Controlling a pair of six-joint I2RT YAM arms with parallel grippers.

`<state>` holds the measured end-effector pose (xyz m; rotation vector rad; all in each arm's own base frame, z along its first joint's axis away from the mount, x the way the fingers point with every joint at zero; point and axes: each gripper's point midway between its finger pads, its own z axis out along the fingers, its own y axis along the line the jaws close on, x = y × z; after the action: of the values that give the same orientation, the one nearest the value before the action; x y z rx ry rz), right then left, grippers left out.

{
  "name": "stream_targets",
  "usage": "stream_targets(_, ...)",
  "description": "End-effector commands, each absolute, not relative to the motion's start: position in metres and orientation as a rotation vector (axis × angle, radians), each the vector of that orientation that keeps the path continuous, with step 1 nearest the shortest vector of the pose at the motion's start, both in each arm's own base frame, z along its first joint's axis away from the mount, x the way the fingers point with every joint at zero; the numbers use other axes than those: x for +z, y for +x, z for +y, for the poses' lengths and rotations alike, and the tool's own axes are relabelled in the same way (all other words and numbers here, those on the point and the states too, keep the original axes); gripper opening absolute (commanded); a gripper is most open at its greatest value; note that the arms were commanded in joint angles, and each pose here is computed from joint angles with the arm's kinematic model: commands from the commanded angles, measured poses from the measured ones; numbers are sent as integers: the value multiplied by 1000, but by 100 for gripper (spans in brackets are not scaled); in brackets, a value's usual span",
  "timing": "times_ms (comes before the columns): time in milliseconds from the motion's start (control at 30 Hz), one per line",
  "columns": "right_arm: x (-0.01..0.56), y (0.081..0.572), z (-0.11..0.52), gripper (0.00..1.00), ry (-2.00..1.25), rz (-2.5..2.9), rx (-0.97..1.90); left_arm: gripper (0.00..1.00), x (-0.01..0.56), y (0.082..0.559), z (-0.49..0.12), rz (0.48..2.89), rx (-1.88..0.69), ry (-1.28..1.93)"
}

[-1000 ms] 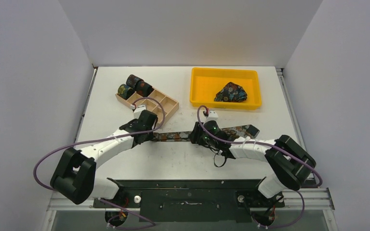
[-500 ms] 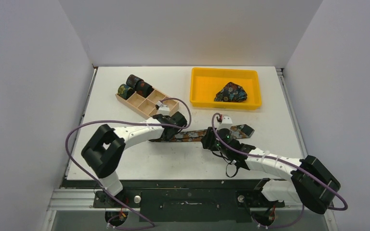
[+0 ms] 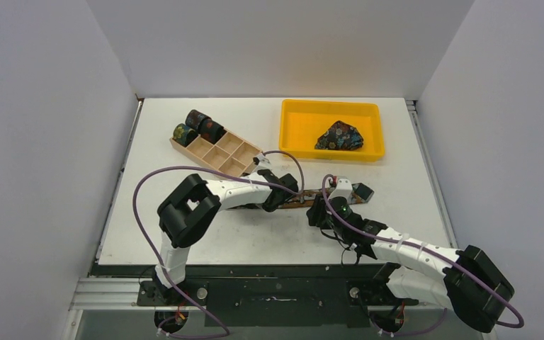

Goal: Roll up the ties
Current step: Roll the tie at the center of the board.

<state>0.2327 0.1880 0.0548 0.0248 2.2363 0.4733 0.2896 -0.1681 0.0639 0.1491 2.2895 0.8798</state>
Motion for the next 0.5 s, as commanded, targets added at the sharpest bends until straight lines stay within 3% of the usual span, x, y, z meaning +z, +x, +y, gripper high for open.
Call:
stream_targets(0, 59, 235, 181, 46, 52, 2207, 461, 20, 63, 297, -190, 2304, 782, 121)
stream_targets(133, 59, 235, 181, 46, 53, 2207, 461, 30, 61, 298, -201, 2299, 766, 147)
stream_targets(467, 61, 234, 179, 47, 63, 2203, 458, 40, 61, 296, -223, 2346, 608, 146)
